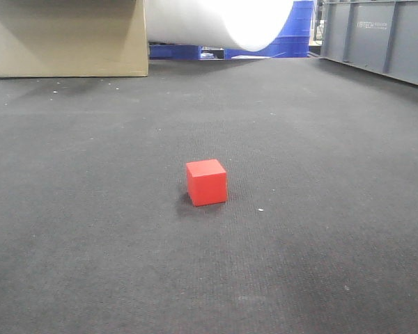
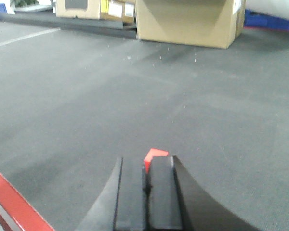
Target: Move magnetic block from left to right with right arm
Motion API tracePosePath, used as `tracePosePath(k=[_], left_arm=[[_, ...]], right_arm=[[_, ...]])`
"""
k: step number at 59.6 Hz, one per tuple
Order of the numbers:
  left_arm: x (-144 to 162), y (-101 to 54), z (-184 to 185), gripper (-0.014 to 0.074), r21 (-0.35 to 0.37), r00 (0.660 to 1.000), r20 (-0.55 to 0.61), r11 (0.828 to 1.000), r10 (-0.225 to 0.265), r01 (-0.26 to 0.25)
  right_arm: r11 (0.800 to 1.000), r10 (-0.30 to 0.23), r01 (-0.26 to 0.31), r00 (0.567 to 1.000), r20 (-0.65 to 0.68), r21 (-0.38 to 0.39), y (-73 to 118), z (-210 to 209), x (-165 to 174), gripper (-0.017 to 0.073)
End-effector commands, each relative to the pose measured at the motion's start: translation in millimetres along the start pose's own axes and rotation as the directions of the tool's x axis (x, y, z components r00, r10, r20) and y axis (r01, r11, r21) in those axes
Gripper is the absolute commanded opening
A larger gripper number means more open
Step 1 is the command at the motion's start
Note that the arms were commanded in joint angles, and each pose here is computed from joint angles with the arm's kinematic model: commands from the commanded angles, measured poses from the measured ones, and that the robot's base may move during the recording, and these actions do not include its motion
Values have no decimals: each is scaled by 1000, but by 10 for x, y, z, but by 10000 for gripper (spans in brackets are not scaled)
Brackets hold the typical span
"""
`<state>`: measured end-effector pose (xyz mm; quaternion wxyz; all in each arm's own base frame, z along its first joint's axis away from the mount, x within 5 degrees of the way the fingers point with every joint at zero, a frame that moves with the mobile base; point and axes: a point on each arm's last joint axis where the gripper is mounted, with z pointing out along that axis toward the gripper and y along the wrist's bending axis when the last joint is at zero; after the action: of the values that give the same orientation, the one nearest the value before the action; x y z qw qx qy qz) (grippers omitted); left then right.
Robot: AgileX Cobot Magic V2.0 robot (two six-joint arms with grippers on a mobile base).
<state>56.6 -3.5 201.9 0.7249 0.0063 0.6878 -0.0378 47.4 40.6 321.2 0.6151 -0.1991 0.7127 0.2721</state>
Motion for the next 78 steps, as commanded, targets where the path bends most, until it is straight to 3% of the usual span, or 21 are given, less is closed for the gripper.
tracePosePath(k=[1, 22, 26, 36, 43, 50, 57, 63, 70, 78], left_arm=[[-55, -3, -11, -116, 6, 996, 93, 1000, -5, 4], [-55, -3, -11, -116, 6, 996, 93, 1000, -5, 4], [-55, -3, -11, -116, 6, 996, 93, 1000, -5, 4], [-55, -3, -11, -116, 6, 996, 93, 1000, -5, 4], [-55, -3, -11, -116, 6, 996, 93, 1000, -5, 4], [-55, -3, -11, -116, 6, 996, 93, 1000, -5, 4], [-55, -3, -11, -116, 6, 996, 93, 1000, -5, 4], [-55, -3, -11, -116, 6, 996, 93, 1000, -5, 4], [-55, -3, -11, -116, 6, 996, 93, 1000, -5, 4], [-55, -3, -11, -116, 6, 996, 93, 1000, -5, 4]], right_arm=[[1000, 4, -4, 993, 115, -7, 15, -22, -165, 52], [1000, 4, -4, 993, 118, -6, 15, -22, -167, 52], [1000, -18, 18, 993, 118, 7, 6, -22, -168, 52], [987, -61, 42, 990, 125, 155, -88, -25, -169, 52], [946, -77, 34, 990, 122, 323, -208, -37, -85, 52], [876, -94, 9, 984, 152, 482, -337, -71, 137, 52], [813, -134, -10, 970, 204, 582, -416, -117, 362, 52], [771, -159, -22, 961, 226, 637, -457, -147, 532, 52], [740, -174, -30, 956, 234, 672, -494, -159, 727, 52], [733, -191, -32, 949, 250, 680, -527, -146, 916, 52]])
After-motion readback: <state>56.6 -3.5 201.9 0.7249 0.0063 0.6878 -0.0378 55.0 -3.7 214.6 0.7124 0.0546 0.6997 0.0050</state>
